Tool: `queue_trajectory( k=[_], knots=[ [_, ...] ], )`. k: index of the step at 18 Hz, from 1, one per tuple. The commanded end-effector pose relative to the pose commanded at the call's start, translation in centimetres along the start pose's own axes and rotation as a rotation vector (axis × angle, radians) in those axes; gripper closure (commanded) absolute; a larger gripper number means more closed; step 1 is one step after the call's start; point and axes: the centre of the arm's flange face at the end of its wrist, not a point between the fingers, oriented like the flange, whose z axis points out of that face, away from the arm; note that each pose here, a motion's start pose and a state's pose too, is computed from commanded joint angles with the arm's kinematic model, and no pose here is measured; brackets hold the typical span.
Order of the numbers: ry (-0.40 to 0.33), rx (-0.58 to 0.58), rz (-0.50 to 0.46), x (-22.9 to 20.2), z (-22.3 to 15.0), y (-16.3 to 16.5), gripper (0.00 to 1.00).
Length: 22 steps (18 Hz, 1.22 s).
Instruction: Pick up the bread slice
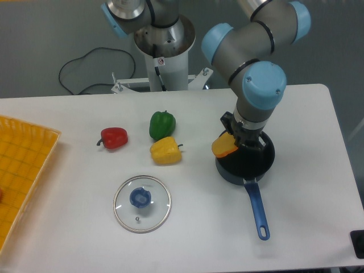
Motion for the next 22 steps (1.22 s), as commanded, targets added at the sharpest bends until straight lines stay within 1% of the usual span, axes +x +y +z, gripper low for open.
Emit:
queue_trajectory(
  k=[8, 15, 22],
  knots=[
    [0.017, -0.004, 0.007, -1.0, 1.5, 0.1, 1.00],
    [0.014, -0.008, 0.008, -0.8, 1.9, -0.1, 1.00],
    [0.049, -0.020, 0.007, -0.8, 4.1, -0.2, 1.00]
  ],
)
